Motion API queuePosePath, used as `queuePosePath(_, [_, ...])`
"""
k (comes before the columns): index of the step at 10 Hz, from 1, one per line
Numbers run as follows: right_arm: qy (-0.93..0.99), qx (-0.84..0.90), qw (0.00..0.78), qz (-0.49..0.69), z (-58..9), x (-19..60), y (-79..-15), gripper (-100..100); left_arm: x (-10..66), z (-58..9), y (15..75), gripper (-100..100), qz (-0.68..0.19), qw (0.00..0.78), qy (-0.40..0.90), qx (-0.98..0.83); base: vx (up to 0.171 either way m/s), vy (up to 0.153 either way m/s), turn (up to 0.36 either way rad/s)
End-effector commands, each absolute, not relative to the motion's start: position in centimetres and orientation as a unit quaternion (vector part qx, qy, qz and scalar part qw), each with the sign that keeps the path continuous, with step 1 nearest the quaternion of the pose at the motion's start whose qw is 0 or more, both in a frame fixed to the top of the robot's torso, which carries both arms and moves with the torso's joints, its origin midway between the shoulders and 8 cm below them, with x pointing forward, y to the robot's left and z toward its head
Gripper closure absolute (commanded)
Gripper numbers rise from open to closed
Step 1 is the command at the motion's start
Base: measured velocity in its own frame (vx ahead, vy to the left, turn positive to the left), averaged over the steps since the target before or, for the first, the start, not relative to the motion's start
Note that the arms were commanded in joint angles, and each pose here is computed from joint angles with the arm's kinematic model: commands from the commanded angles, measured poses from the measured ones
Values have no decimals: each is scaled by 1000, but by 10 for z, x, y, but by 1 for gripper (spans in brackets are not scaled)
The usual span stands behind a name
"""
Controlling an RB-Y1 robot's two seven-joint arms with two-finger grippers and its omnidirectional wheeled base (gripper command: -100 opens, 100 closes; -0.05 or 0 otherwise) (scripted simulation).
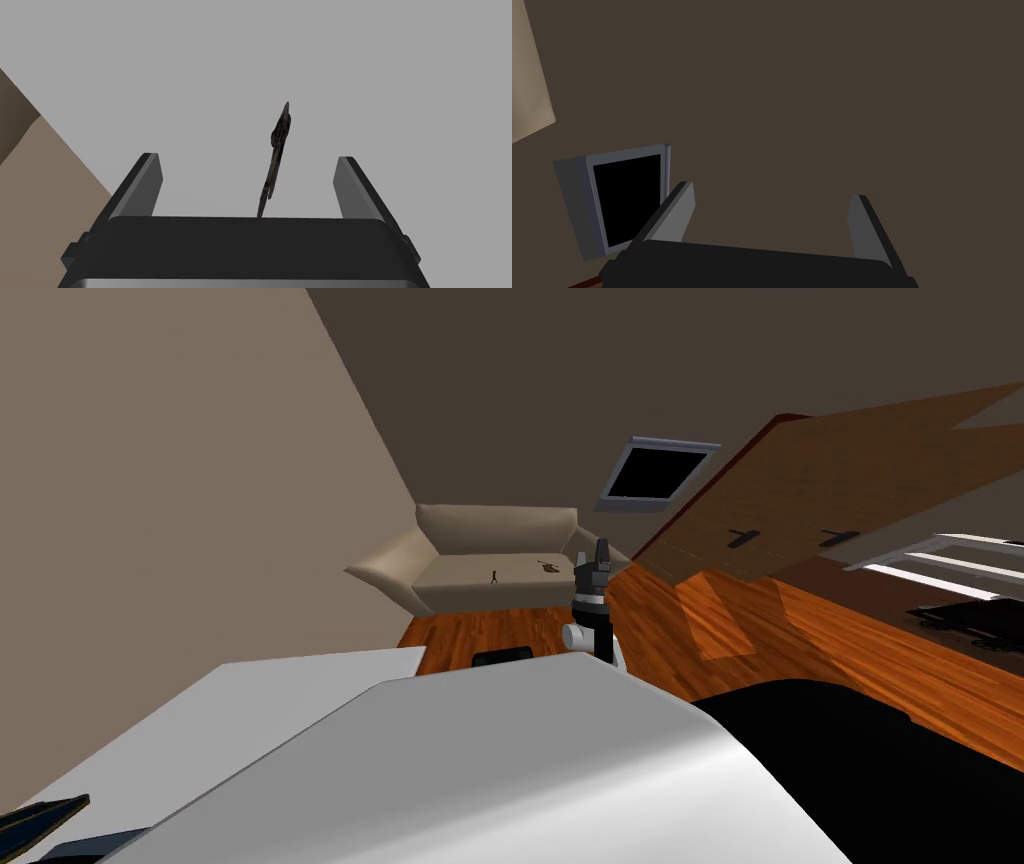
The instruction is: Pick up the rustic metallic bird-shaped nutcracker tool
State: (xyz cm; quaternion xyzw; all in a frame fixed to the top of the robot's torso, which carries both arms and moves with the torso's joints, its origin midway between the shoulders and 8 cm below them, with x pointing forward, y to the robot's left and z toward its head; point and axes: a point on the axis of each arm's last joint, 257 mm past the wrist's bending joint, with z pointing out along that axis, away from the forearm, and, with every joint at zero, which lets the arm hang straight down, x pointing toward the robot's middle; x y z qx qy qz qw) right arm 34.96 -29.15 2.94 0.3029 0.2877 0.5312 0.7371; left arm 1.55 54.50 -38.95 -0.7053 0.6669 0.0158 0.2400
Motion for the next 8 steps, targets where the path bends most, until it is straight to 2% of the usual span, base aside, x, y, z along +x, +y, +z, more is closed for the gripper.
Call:
queuePosePath(1, [288,303,737,531,29,350,-291,0,-8,-395,546,-100,35,212,661,-719,-7,19,-212])
queuePosePath(2, [288,303,737,531,29,350,-291,0,-24,-397,547,-100,46,195,656,-728,-8,22,-340])
queuePosePath(8, [288,303,737,531,29,350,-291,0,-82,-401,547,-100,93,123,636,-756,-10,22,-193])
